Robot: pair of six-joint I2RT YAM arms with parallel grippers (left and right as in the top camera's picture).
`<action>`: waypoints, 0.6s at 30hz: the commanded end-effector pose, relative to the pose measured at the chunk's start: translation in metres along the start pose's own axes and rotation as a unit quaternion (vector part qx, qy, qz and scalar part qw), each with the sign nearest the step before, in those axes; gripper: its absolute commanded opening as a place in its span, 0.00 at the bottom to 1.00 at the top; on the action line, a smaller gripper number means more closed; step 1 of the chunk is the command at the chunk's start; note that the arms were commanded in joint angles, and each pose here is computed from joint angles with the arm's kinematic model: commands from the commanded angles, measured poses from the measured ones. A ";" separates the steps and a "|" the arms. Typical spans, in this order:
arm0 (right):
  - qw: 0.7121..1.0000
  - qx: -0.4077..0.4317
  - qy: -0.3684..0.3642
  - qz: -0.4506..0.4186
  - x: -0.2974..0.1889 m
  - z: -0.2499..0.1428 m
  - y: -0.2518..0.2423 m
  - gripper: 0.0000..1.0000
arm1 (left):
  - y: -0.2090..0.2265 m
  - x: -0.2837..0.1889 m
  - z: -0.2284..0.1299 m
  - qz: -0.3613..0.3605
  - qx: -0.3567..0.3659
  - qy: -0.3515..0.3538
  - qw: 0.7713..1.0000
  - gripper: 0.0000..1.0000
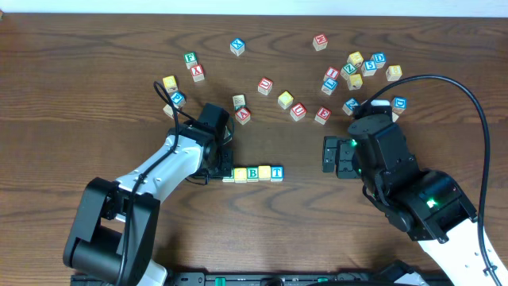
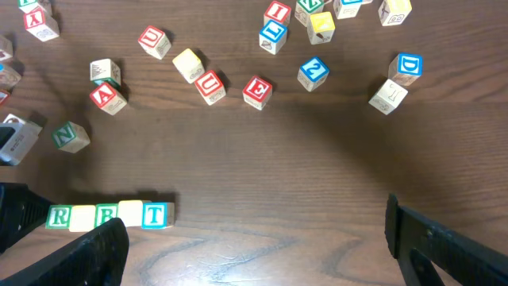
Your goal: Spell out ROBOT
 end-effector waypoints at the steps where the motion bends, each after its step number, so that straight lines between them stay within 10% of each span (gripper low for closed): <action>1: 1.000 -0.002 0.000 -0.004 0.000 0.000 -0.002 0.99 | -0.005 -0.004 0.004 -0.010 0.008 -0.007 1.000 0.07; 18: 1.000 -0.002 0.000 -0.004 0.000 0.000 -0.002 0.99 | -0.012 -0.004 0.002 -0.033 0.018 -0.001 0.999 0.08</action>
Point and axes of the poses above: each gripper's point midway between its finger pads, its own x axis out along the fingers, its own y axis along the line the jaws close on, z = x × y, the point moved 2 cm from there along -x, back along the fingers, and after that the axes turned 5 degrees about x, right-handed, at the moved point
